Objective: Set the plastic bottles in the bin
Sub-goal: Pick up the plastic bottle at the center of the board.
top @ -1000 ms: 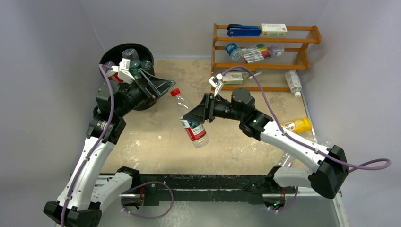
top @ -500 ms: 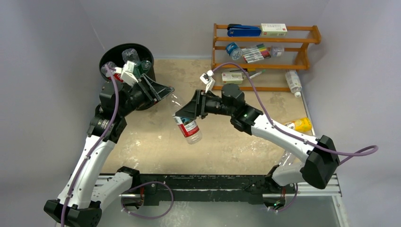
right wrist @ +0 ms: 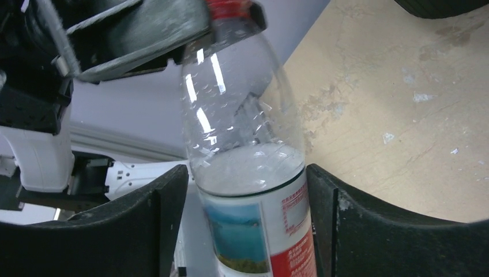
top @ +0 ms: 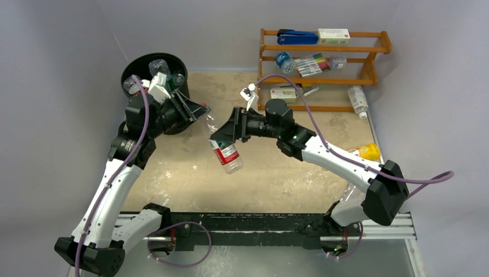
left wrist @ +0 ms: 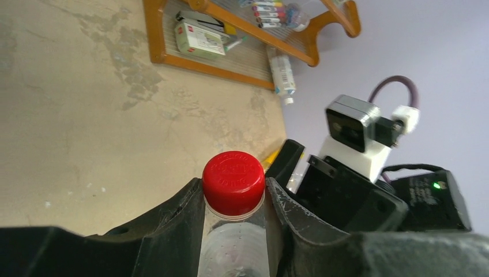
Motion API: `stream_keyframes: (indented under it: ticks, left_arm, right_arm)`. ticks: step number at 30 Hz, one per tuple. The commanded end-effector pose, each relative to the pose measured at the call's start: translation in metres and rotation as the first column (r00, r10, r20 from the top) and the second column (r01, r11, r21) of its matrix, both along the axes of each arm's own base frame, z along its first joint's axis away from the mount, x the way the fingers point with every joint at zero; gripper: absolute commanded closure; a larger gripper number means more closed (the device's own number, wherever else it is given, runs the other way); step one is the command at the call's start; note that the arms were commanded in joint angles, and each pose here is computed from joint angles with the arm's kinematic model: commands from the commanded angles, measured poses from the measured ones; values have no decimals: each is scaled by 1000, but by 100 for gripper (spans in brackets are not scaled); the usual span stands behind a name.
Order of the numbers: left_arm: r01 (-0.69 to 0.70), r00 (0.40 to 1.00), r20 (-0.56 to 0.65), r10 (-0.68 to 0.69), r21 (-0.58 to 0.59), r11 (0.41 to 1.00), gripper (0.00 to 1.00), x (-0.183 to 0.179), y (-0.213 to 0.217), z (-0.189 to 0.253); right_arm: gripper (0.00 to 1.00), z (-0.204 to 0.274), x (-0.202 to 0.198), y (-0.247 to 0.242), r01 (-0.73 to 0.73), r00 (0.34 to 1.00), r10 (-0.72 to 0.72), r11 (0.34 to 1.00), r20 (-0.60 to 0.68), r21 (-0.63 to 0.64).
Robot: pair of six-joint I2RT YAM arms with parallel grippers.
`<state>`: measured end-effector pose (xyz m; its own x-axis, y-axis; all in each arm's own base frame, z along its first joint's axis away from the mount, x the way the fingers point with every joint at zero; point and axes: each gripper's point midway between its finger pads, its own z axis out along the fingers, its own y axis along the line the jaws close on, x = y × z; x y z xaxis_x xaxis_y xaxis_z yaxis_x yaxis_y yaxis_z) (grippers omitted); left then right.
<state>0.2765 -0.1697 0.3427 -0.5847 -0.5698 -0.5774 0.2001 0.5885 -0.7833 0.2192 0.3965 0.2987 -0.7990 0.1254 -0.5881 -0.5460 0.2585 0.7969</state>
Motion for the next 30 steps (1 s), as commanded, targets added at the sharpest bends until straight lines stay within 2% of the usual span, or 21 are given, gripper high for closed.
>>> stream_keyframes:
  ticks: [1,3,9,17,20,24,30]
  left_arm:
    - [-35,998,49,31,82,996,82,16,6,14]
    - [-44,998,55,38,111,993,82,22,8,18]
    - [-64,996,68,52,190,980,81,37,13,26]
    - [-164,985,110,133,366,916,81,65,38,48]
    - [-221,974,145,175,412,884,81,80,48,66]
    - [-307,950,193,244,445,842,81,100,72,90]
    - [-451,892,248,378,439,777,81,133,132,121]
  right_arm:
    - [15,51,-13,-9,-17,993,5,994,114,103]
    - [9,50,-16,-14,-8,994,-3,995,111,100]
    - [2,45,-26,-32,25,994,-33,997,108,72]
    - [0,36,-42,-68,98,989,-100,995,111,26]
    - [0,17,-51,-77,100,992,-100,995,79,1]
    - [0,8,-58,-85,107,992,-106,994,61,-6]
    - [0,-2,-63,-92,111,993,-110,994,47,-20]
